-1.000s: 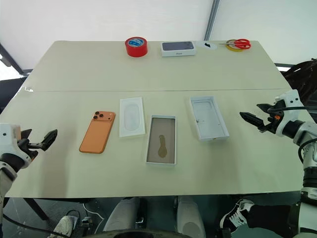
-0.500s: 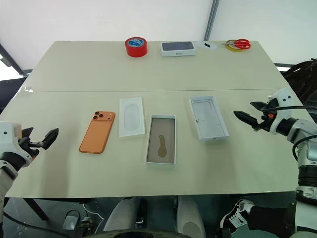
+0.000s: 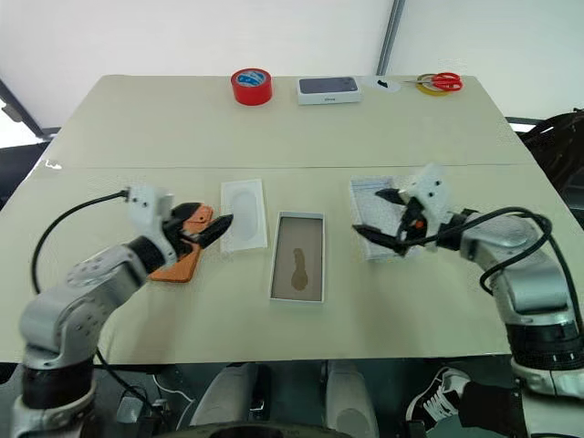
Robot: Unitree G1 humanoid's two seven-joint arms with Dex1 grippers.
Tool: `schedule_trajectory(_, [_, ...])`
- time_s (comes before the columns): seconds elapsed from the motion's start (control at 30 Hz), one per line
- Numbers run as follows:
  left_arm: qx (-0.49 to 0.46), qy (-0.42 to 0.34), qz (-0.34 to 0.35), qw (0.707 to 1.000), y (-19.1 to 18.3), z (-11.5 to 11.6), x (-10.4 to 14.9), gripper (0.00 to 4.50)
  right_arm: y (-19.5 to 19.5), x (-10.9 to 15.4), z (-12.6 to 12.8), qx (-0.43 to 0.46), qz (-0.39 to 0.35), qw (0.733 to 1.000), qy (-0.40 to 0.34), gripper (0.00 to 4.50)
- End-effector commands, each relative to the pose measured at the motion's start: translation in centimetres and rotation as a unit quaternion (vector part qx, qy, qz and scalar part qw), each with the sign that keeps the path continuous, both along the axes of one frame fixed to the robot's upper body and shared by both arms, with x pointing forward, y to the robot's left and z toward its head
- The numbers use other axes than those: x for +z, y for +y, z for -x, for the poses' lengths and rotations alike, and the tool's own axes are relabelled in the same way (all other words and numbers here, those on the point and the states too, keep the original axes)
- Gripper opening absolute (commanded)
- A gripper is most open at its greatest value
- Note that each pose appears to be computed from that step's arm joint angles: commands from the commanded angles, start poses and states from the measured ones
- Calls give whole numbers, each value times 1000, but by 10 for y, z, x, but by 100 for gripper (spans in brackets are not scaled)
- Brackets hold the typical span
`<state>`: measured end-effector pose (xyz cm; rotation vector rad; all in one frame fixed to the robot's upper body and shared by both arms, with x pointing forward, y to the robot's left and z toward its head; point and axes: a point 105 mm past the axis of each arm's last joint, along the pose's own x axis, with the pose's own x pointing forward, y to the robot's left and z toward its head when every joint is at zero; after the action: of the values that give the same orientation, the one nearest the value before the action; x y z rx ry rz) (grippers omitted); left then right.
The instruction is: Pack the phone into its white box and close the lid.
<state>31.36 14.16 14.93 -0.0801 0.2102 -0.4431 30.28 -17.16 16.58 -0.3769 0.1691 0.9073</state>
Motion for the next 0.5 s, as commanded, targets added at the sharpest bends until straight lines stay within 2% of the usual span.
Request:
schedule_trajectory(0.03, [57,43,-12,997,4,-10,-5,447,23,12,11,37,-1,999,-25,448])
schedule_trajectory(0.2, [96,102,6,990,-1,-19,-10,447,40,9,16,64,-7,998,-24,448])
schedule_trajectory(0.5, [107,220,31,969,-13,-25,-26,447,49,6,27,109,12,994,-18,448])
